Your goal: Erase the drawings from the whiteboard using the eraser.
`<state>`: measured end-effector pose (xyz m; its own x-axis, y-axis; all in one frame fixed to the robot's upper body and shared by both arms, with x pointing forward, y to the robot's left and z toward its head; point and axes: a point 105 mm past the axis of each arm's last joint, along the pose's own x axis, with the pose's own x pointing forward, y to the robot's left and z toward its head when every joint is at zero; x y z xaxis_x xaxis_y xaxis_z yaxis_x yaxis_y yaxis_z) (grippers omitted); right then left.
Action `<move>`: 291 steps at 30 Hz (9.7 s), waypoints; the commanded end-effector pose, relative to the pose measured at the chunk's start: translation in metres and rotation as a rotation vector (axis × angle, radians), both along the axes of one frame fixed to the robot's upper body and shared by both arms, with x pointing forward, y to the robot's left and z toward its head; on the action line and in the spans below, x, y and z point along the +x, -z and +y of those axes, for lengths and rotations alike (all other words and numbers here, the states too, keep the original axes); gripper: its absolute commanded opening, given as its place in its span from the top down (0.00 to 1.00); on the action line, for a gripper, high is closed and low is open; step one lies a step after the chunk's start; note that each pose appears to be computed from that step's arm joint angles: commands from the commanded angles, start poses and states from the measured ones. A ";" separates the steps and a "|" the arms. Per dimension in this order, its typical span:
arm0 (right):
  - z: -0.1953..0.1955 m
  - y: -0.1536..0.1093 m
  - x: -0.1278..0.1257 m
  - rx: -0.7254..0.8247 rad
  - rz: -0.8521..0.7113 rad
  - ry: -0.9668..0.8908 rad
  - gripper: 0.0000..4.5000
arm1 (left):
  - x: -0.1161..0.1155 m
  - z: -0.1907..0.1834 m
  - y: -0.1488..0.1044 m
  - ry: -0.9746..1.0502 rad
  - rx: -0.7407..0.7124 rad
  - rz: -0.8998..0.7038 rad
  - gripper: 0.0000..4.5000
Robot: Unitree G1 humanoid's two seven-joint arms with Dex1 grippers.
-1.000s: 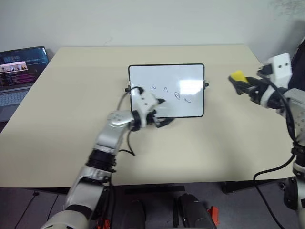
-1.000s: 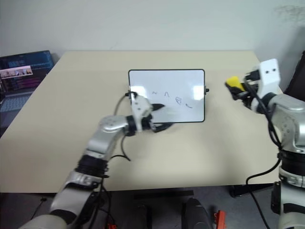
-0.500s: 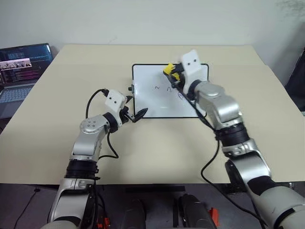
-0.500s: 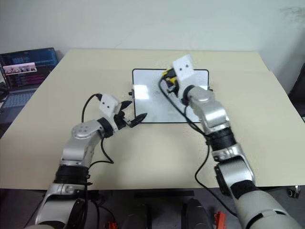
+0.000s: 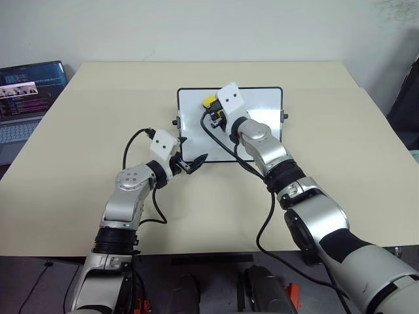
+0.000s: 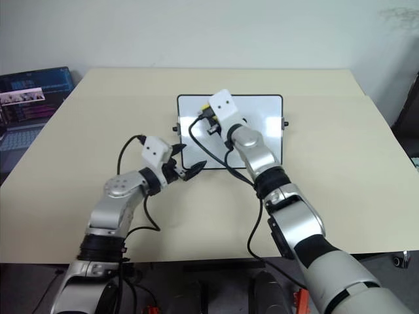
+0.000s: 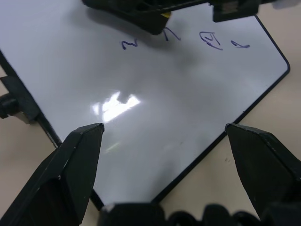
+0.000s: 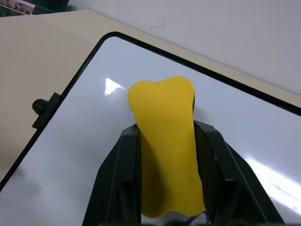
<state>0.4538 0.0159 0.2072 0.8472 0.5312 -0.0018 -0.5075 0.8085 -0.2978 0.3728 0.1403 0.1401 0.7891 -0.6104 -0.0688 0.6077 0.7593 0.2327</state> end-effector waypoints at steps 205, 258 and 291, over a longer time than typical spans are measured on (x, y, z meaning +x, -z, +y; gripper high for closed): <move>-0.125 0.054 0.017 -0.409 0.111 0.234 0.75 | -0.004 -0.016 -0.052 0.200 0.083 -0.163 0.00; -0.201 -0.032 -0.086 -0.432 0.066 -0.106 0.75 | -0.021 0.033 -0.085 0.215 0.200 -0.125 0.00; -0.179 -0.032 -0.086 -0.421 0.047 -0.145 0.75 | -0.020 0.020 -0.079 0.242 0.199 -0.116 0.00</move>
